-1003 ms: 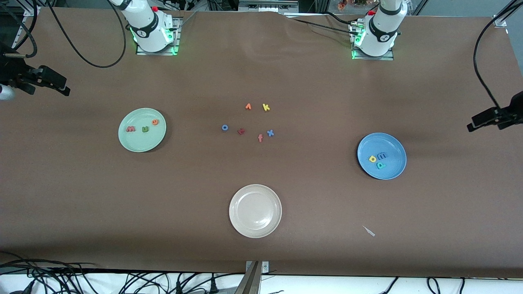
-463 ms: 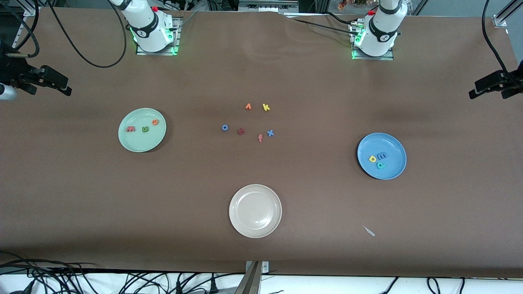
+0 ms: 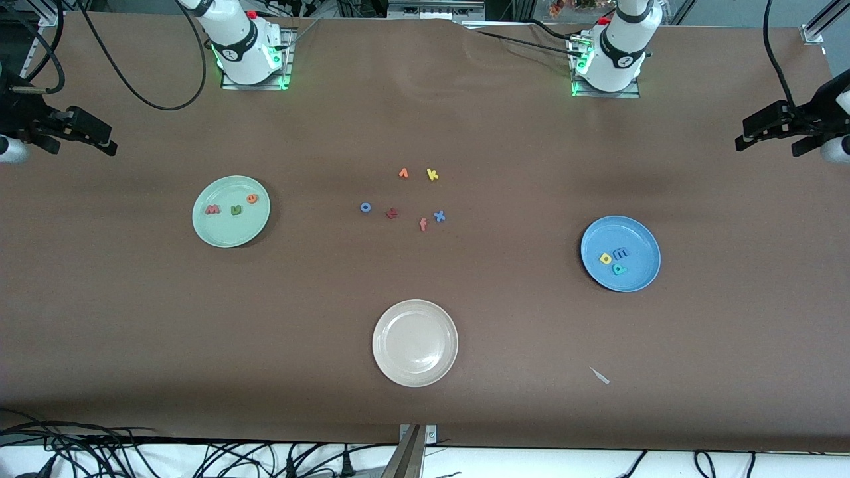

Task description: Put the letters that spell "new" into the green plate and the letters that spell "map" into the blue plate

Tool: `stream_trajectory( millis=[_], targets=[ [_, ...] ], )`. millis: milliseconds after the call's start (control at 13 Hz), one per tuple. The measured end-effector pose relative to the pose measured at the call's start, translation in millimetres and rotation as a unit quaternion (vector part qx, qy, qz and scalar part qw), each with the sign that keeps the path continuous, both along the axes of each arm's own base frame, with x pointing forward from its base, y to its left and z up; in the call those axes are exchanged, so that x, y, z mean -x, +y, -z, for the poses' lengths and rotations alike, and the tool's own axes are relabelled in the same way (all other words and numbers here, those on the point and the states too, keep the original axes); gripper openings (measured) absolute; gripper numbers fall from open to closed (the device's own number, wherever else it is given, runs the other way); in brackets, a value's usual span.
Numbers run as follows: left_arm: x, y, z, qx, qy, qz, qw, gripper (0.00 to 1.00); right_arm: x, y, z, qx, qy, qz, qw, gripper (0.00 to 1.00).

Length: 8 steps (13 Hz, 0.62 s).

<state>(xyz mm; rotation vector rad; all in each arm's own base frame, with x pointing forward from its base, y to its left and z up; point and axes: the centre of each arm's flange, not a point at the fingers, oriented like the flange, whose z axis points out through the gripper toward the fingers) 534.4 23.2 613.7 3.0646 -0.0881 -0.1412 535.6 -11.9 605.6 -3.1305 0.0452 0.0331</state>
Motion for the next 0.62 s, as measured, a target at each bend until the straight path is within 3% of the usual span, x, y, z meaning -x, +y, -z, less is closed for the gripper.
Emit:
stream_trajectory(
  millis=[309, 617],
  targets=[
    [-4.0, -38.7, 10.7, -0.001, 0.01, 0.035, 0.999, 1.0, 0.0, 0.3, 0.0, 0.0, 0.0, 0.0, 1.0, 1.0],
    [-6.9, -36.8, 15.0, -0.01, 0.011, 0.035, 0.999, 1.0, 0.0, 0.4, 0.0, 0.0, 0.0, 0.0, 1.0, 1.0]
  ],
)
